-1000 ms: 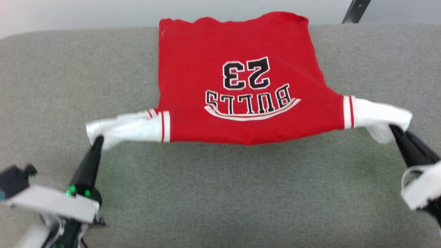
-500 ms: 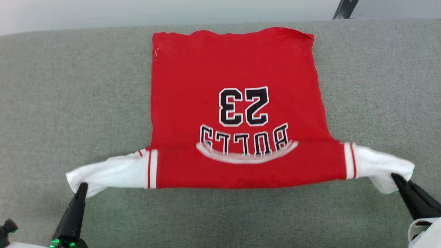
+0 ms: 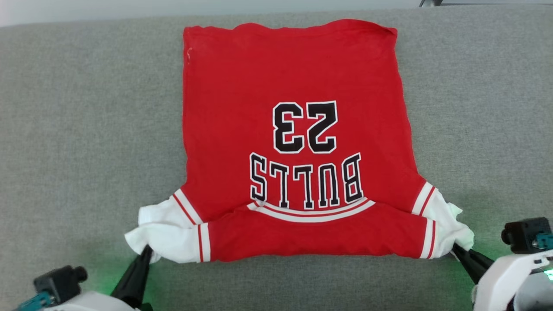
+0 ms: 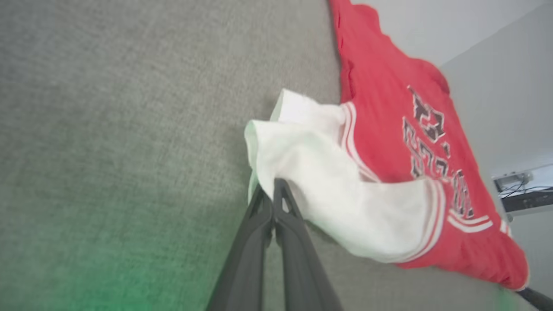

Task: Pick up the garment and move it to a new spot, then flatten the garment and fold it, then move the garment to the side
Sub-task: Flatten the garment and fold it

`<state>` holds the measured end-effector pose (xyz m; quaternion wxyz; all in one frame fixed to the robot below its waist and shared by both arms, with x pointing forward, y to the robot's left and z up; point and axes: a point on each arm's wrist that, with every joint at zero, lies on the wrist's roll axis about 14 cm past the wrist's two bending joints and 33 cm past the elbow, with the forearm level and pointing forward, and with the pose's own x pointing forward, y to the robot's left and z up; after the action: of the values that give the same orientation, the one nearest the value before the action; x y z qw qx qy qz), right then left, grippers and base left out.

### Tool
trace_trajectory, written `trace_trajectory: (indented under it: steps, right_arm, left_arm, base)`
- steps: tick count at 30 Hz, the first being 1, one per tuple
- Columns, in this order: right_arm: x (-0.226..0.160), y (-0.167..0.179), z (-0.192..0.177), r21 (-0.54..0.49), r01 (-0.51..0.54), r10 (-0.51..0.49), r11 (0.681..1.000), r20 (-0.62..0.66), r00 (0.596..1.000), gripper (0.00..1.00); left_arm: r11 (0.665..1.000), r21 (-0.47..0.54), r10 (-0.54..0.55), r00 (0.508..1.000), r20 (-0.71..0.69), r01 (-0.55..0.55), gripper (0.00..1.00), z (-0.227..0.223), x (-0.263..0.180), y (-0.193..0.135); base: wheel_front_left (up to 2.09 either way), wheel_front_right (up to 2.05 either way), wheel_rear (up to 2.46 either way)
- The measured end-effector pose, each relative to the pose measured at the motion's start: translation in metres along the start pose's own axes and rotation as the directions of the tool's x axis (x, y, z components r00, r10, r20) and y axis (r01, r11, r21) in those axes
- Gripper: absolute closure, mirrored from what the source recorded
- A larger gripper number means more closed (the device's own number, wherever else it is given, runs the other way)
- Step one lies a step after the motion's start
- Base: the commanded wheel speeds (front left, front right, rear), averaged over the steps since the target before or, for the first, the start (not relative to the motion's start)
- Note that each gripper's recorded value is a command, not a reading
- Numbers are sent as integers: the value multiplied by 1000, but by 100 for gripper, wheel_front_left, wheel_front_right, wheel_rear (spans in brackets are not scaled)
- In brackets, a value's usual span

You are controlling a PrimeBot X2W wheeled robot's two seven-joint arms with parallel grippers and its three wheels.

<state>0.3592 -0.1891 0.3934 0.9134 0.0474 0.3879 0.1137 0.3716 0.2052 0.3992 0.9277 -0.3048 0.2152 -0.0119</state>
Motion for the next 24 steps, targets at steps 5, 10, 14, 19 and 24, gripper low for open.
trace_trajectory:
  steps: [5,10,14,19,24]
  right_arm:
    - [17,8,-6,-12,-30,29,999,-18,999,100]
    - [29,10,-14,-42,-46,44,998,-50,998,100]
    - [34,11,-19,-68,-47,43,997,-58,997,100]
    - [36,11,-21,-72,-46,42,996,-55,998,100]
    - [36,12,-21,-75,-47,43,996,-46,998,100]
  left_arm:
    - [994,105,24,998,-64,-17,100,-18,5,8]
    - [979,202,48,993,-110,-25,100,-28,10,16]
    - [974,225,60,989,-137,-28,100,-35,13,19]
    - [971,236,65,987,-147,-29,100,-38,16,20]
    - [970,241,62,987,-148,-25,100,-38,17,20]
  base:
    - [0,0,0]
    - [0,0,0]
    - [0,0,0]
    - [0,0,0]
    - [0,0,0]
